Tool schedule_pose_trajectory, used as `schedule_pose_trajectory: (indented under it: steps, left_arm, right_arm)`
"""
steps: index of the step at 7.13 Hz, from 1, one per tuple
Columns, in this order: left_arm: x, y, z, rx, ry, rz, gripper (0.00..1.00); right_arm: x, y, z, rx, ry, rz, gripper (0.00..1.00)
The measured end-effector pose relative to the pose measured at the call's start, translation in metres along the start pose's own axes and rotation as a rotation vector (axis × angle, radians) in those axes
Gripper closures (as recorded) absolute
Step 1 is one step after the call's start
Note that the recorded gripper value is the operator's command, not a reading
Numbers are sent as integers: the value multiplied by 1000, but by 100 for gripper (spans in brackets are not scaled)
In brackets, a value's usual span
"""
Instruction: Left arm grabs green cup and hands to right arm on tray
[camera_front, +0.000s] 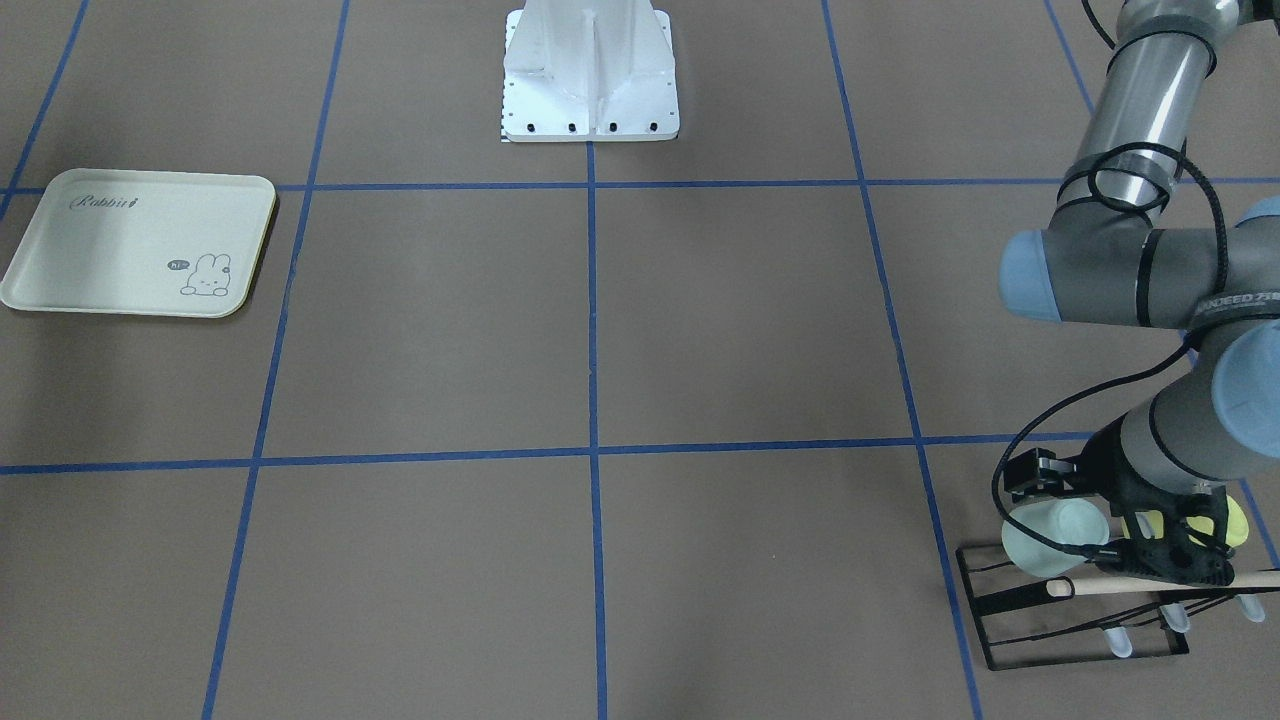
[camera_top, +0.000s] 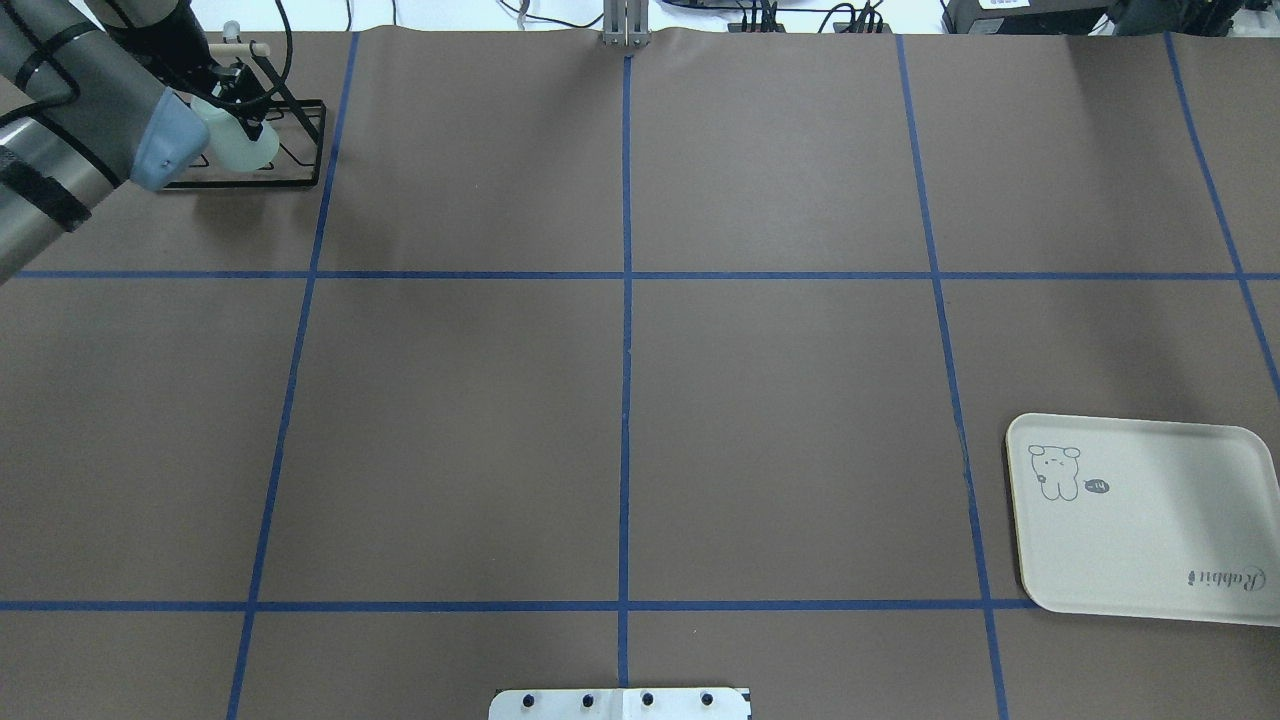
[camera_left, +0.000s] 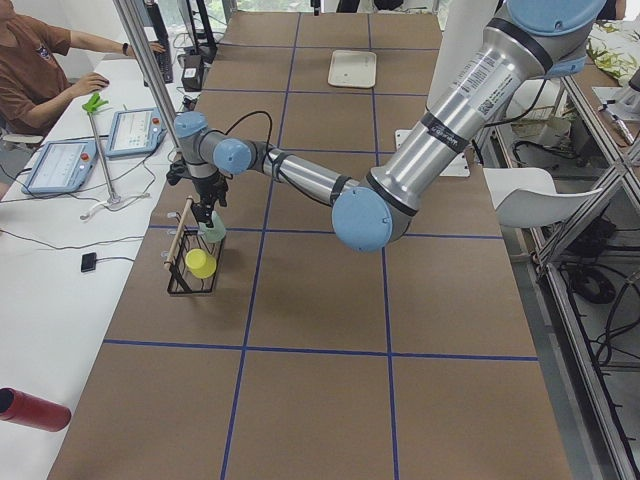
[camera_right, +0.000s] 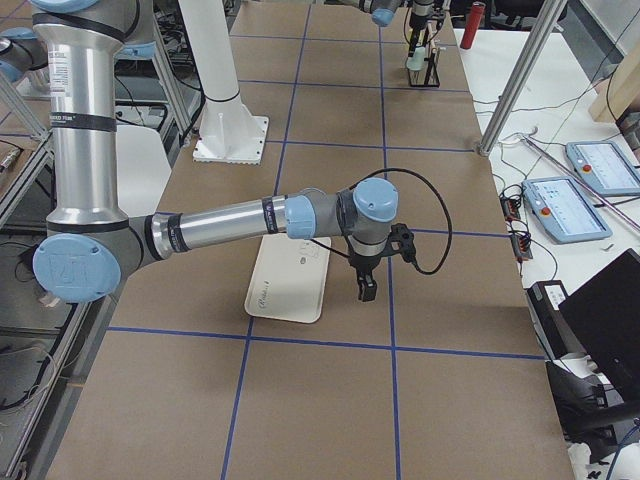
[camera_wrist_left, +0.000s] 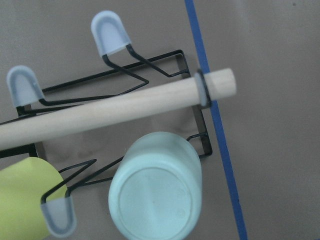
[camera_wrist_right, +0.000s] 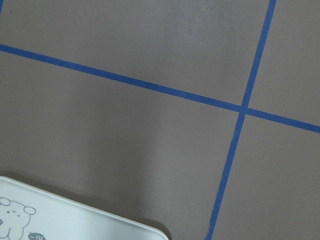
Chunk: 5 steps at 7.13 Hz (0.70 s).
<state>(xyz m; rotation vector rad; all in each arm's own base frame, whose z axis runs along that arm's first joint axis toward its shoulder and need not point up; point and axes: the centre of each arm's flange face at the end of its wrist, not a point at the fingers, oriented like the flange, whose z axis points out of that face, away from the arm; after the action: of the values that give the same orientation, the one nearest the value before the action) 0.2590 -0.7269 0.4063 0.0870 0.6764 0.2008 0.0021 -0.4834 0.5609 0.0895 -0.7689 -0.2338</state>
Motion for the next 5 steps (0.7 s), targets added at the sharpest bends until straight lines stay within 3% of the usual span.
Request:
schedule_pose_trajectory:
  steps: [5]
  left_arm:
    - [0,-18,7,1,-13,-4,4]
  right_arm:
    - [-1,0,-1,1,0,-1,1]
